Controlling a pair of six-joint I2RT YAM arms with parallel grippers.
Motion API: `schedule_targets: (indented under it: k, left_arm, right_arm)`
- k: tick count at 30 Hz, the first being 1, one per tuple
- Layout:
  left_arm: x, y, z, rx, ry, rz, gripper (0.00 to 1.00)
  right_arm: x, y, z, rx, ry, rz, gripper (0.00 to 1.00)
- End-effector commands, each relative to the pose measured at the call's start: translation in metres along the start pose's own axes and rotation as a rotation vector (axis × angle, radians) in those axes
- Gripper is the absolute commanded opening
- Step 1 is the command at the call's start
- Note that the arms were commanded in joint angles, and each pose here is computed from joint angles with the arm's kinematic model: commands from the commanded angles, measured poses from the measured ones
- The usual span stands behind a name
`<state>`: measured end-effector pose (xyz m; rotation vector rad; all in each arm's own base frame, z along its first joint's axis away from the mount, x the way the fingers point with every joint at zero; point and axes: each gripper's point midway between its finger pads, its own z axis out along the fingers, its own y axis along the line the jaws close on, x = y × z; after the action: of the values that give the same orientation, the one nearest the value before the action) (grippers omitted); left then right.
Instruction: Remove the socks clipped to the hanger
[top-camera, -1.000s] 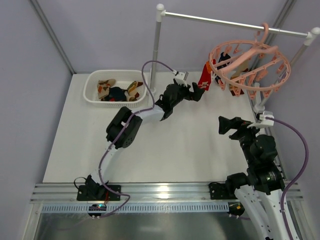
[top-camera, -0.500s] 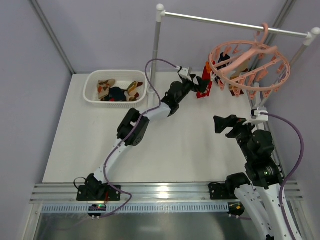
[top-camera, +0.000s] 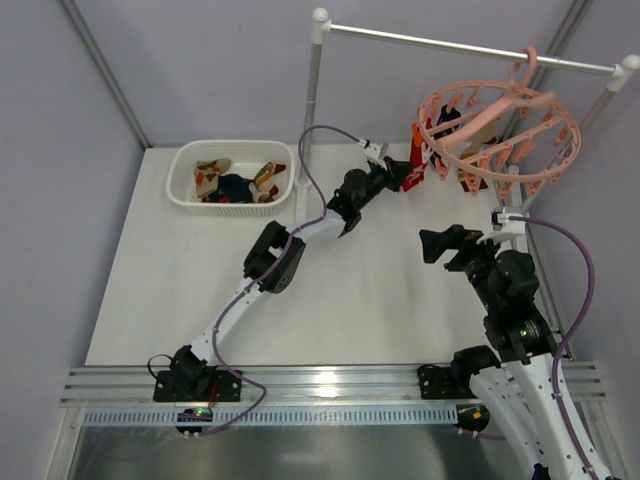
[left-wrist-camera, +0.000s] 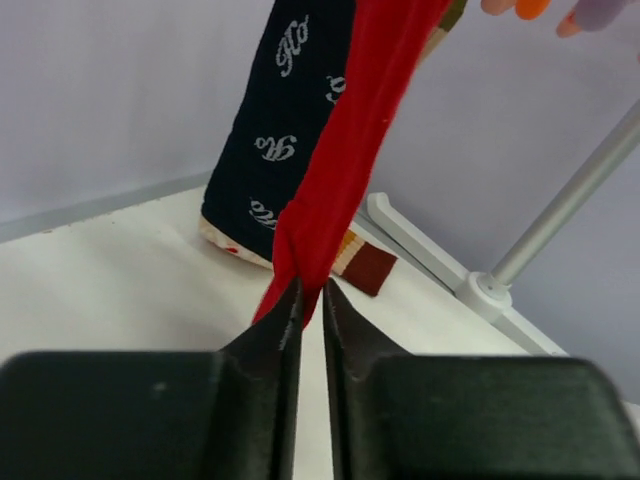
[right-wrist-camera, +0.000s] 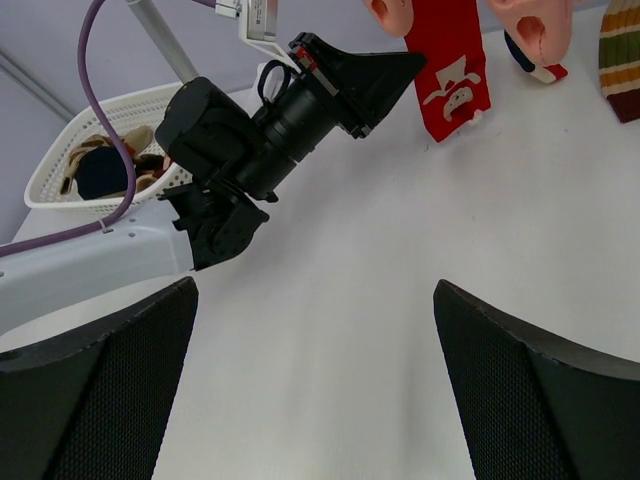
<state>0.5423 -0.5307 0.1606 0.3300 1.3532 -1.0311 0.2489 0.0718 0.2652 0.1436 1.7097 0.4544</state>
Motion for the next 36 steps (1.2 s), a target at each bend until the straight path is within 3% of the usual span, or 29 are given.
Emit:
schedule_targets:
  k: [1,3,10,13,14,15,21,24,31,36]
  left_arm:
    - [-0.044,-0.032,0.007,0.12,-0.11,-0.01,0.09]
    - [-0.047,-0.04,0.006,0.135,-0.121,-0.017,0.0]
    - [-0.061,-0.061,-0.007,0.159,-0.13,-0.026,0.0]
    - [-0.063,-0.067,-0.021,0.14,-0.112,-0.028,0.0]
    - [-0.083,-0.076,-0.025,0.149,-0.151,-0.011,0.0]
    - [-0.068,-0.071,-0.036,0.126,-0.112,-0.01,0.0]
    - [-0.086,-0.09,-0.076,0.119,-0.089,0.001,0.0]
    - [-0.107,-0.112,-0.086,0.152,-0.099,-0.006,0.0]
    - [-0.124,-0.171,-0.124,0.222,-0.069,0.03,0.0]
    - [-0.123,-0.192,-0.149,0.237,0.001,0.031,0.0]
  right_arm:
    - [-0.011,0.004,0.002,-0.02,-0.045,-0.013,1.0]
    - [-0.01,0.003,0.001,-0.016,-0.043,-0.02,1.0]
    - [-0.011,-0.005,-0.002,0.025,-0.053,-0.024,1.0]
    - [-0.012,-0.006,-0.004,0.03,-0.058,-0.027,1.0]
    - [-0.011,-0.007,-0.004,0.037,-0.057,-0.028,1.0]
    - [-0.011,-0.008,-0.004,0.04,-0.057,-0.03,1.0]
    - [-0.011,-0.017,-0.008,0.088,-0.061,-0.045,1.0]
    - [-0.012,-0.018,-0.009,0.092,-0.064,-0.046,1.0]
    - [-0.01,-0.017,-0.011,0.081,-0.062,-0.037,1.0]
    - [-0.016,-0.011,-0.017,0.056,-0.089,-0.027,1.0]
